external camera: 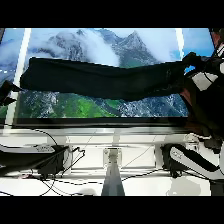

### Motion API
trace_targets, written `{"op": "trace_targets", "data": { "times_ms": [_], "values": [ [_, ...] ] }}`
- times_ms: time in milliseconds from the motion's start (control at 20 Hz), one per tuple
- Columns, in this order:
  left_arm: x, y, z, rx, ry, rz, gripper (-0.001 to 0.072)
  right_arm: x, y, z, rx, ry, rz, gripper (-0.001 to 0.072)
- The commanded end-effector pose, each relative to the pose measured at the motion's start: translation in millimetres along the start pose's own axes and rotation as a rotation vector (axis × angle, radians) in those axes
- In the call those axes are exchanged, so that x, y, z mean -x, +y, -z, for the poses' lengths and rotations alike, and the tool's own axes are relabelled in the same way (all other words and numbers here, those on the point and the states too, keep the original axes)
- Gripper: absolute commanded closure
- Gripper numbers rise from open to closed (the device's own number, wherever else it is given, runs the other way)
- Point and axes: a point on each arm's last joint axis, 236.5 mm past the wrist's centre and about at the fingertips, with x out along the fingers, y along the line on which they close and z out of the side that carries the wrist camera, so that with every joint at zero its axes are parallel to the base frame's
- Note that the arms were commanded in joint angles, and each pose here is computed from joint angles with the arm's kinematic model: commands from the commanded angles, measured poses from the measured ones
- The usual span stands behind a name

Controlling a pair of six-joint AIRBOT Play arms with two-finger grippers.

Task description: Fold the clothes and pants, and hang the long-sleeved shirts on hangers.

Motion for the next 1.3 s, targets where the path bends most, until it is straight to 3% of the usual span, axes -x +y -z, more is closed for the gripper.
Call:
{"op": "trace_targets", "data": {
  "times_ms": [0, 200, 450, 550, 750, 1050, 1100, 1200, 1250],
  "values": [
    [-1, -3, 0, -0.004, 0.001, 0.005, 0.0023, -10, 5, 36, -0.017, 0.195, -0.034, 0.0154],
    [1, -4, 7, -0.011, 0.026, 0.008, 0.0022, -41, -10, 29, -0.123, 0.164, 0.007, 0.0153],
    [4, -4, 16, -0.048, 0.01, 0.005, 0.0023, -43, -9, 15, -0.129, 0.102, 0.002, 0.0153],
    [-7, -6, 10, -0.006, -0.073, 0.032, 0.0022, -43, -8, 14, -0.132, 0.1, -0.001, 0.0153],
    [-33, -35, -19, 0.223, -0.257, 0.225, 0.0023, -43, -3, 12, -0.153, 0.092, -0.022, 0.0153],
    [-69, -33, -55, 0.285, -0.407, 0.216, 0.0023, -43, 5, 1, -0.186, 0.049, -0.058, 0.0154],
    [-72, -35, -63, 0.286, -0.441, 0.215, 0.0057, -43, 7, -1, -0.193, 0.041, -0.067, 0.0155],
    [-71, -36, -77, 0.238, -0.517, 0.178, 0.0477, -44, 15, -1, -0.162, 0.041, -0.078, 0.0156],
    [-67, -39, -83, 0.17, -0.542, 0.159, 0.0563, -43, 22, -1, -0.102, 0.043, -0.087, 0.0157]
  ]
}}
